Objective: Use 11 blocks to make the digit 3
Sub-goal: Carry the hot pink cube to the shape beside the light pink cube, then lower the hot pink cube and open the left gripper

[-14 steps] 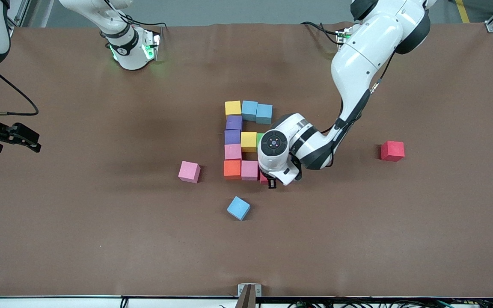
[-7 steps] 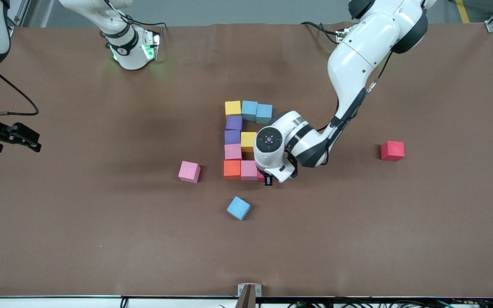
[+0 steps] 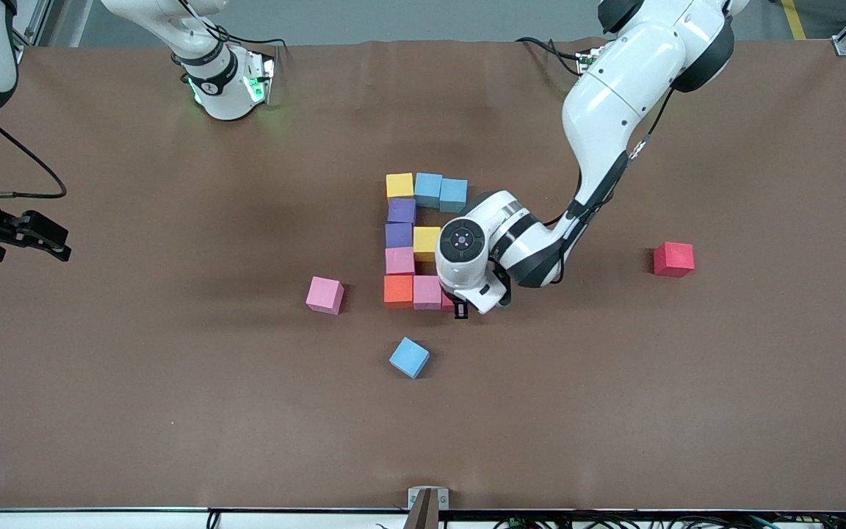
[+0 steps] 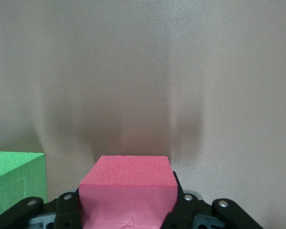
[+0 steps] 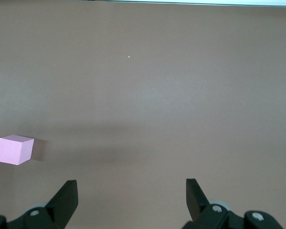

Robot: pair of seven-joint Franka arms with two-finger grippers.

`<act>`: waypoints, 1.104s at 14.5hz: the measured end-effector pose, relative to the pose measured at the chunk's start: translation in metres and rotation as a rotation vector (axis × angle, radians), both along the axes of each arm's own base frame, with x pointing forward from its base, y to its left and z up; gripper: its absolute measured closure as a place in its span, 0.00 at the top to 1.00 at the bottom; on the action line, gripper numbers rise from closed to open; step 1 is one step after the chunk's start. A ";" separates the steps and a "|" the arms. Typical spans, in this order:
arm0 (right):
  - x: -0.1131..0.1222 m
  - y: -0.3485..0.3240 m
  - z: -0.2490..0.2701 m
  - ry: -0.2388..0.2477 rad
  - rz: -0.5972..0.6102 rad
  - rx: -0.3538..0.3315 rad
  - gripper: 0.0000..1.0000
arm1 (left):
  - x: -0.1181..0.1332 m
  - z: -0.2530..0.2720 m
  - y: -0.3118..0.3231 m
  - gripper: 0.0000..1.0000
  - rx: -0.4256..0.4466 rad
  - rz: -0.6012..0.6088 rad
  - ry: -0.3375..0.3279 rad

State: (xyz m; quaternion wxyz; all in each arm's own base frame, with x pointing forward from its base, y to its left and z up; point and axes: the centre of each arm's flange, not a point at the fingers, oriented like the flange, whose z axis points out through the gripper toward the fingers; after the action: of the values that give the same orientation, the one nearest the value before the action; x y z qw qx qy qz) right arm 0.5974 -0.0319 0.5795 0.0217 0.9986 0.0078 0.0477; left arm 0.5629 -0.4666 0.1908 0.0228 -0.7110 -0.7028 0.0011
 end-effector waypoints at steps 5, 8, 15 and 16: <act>0.000 0.000 0.000 0.000 0.000 0.000 1.00 | -0.001 -0.002 0.000 0.62 0.002 0.000 0.003; 0.000 0.000 0.000 0.001 0.000 0.000 1.00 | -0.001 -0.002 0.000 0.85 0.002 -0.001 0.003; 0.000 0.000 0.000 0.001 0.000 0.000 1.00 | -0.003 0.019 -0.001 1.00 0.033 -0.004 0.018; 0.000 0.000 0.000 0.001 0.000 0.000 1.00 | -0.004 0.027 -0.001 1.00 0.041 -0.007 0.021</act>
State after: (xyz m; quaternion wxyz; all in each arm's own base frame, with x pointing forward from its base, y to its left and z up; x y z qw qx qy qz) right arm 0.5973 -0.0317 0.5795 0.0217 0.9986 0.0080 0.0474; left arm 0.5588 -0.4679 0.2180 0.0449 -0.7127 -0.7000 -0.0059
